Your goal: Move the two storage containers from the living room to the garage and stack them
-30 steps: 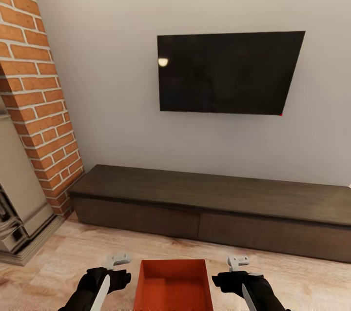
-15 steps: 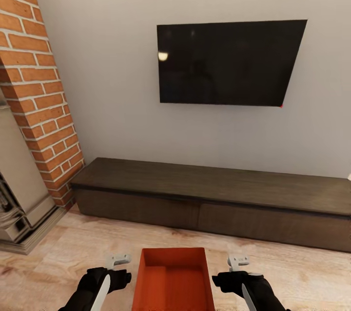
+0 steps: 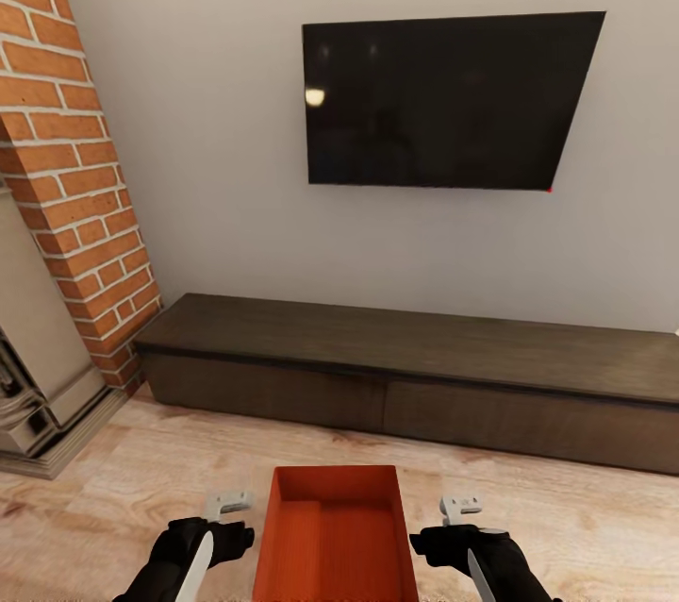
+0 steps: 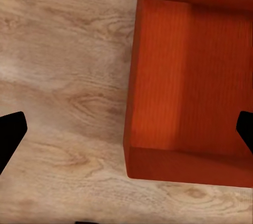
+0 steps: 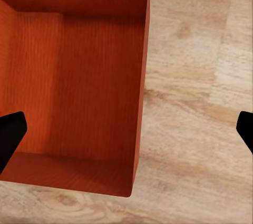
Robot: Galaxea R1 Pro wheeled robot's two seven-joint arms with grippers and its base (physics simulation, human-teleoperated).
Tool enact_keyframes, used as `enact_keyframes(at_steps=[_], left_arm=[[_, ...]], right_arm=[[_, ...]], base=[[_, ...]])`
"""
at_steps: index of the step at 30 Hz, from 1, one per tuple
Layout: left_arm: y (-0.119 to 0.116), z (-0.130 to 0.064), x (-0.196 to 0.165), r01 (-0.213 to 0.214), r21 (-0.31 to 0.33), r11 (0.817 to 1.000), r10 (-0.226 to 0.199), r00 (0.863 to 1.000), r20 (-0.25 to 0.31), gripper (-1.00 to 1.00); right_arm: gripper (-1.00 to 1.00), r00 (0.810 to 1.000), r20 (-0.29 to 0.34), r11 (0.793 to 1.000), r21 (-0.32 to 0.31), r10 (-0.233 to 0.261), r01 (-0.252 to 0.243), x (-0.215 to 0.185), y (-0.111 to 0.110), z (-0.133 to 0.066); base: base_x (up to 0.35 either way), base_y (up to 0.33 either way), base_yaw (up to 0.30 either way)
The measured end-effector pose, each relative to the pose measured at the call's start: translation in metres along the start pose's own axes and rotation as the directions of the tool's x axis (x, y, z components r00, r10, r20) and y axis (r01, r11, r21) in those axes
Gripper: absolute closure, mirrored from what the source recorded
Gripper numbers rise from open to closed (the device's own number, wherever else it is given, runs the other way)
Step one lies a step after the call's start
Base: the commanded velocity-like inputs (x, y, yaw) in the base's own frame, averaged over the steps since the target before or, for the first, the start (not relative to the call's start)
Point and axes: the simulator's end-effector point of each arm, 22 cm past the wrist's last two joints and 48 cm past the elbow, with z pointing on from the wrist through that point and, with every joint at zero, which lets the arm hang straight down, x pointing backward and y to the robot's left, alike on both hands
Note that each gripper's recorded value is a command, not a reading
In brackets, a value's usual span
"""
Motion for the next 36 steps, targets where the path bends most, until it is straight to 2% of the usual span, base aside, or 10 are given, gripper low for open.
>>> enact_keyframes(at_steps=[20,24,30,36], left_arm=[[0.003,0.045,0.038,-0.002,-0.001,1.000,0.002,0.999,-0.041,-1.00],[0.003,0.055,0.053,-0.004,0.000,1.000,0.004,0.998,-0.065,-1.00],[-0.013,0.073,0.084,-0.001,0.019,1.000,0.004,0.992,-0.124,-1.00],[-0.013,0.088,0.103,-0.004,0.017,1.000,0.006,0.989,-0.151,-1.00]], right_arm=[[-1.00,1.000,-0.030,1.000,-0.004,0.007,-0.007,0.040,-0.005,0.041],[-1.00,0.999,-0.036,1.000,-0.005,0.008,-0.008,0.049,-0.006,0.049],[-1.00,0.999,-0.045,1.000,-0.004,0.008,-0.008,0.061,-0.007,0.061],[-1.00,0.998,-0.055,1.000,-0.005,0.008,-0.008,0.074,-0.008,0.073]], base=[[0.000,0.000,0.000],[0.000,0.000,0.000],[0.000,0.000,0.000],[0.000,0.000,0.000]])
